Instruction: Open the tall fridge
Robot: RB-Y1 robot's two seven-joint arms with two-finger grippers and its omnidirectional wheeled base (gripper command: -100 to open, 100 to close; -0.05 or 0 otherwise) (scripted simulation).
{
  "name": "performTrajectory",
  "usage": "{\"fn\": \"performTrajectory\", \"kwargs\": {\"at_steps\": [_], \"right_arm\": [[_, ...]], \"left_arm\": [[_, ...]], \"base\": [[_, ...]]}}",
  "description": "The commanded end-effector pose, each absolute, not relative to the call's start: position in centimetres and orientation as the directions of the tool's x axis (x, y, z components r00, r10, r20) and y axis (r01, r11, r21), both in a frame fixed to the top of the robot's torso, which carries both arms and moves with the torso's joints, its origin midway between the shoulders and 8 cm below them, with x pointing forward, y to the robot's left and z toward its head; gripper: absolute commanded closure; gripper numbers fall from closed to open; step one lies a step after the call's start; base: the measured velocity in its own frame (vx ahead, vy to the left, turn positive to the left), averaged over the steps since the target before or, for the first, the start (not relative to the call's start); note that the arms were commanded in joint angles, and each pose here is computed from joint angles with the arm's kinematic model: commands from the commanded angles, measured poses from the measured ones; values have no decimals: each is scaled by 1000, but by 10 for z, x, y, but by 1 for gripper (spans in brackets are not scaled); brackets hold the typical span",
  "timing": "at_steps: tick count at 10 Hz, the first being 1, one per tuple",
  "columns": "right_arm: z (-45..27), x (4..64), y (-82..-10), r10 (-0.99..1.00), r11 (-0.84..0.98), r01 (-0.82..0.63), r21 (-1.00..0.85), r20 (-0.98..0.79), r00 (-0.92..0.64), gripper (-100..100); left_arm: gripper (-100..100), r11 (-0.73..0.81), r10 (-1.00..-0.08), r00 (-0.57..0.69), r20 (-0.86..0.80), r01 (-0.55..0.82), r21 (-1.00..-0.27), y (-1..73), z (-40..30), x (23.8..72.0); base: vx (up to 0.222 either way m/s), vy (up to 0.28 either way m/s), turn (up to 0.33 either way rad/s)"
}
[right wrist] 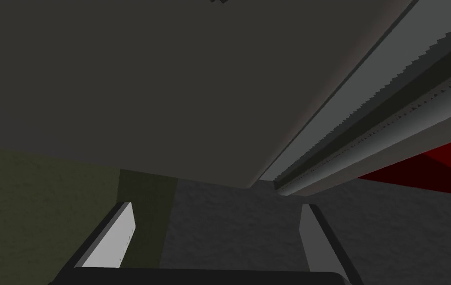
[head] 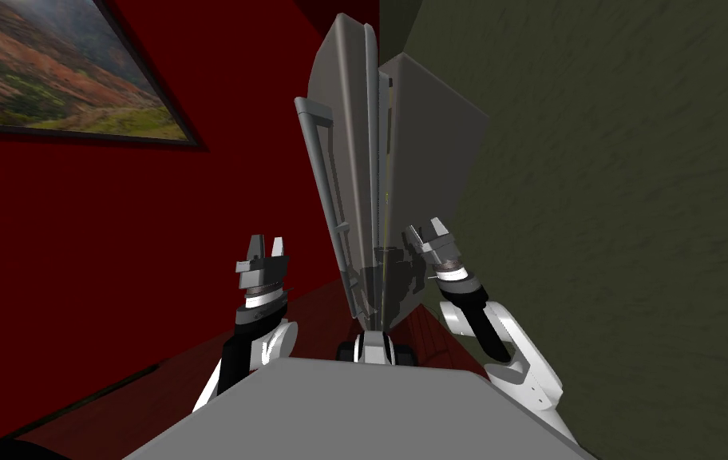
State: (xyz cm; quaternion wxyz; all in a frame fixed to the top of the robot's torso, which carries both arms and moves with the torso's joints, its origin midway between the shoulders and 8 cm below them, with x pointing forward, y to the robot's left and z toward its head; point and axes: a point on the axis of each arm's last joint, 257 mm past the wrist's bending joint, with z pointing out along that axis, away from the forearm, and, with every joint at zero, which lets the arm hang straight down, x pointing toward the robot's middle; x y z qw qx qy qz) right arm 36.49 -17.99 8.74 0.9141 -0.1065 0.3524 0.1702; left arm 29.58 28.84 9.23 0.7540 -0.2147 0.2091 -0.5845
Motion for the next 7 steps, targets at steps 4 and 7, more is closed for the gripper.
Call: {"fn": "performTrajectory", "kwargs": {"at_steps": [4,7], "right_arm": [[84,370,-171,68,939,-274,-207,-669,740,-100],[81,374,-164,-44,934,-200,-296,-650,759,-100]], "left_arm": [[0,224,-971,229,-64,792,-568,288,92,296],[0,224,-971,229,-64,792,-568,288,92,296]], "base": [[-10,17,32],[-10,19,34]]}}
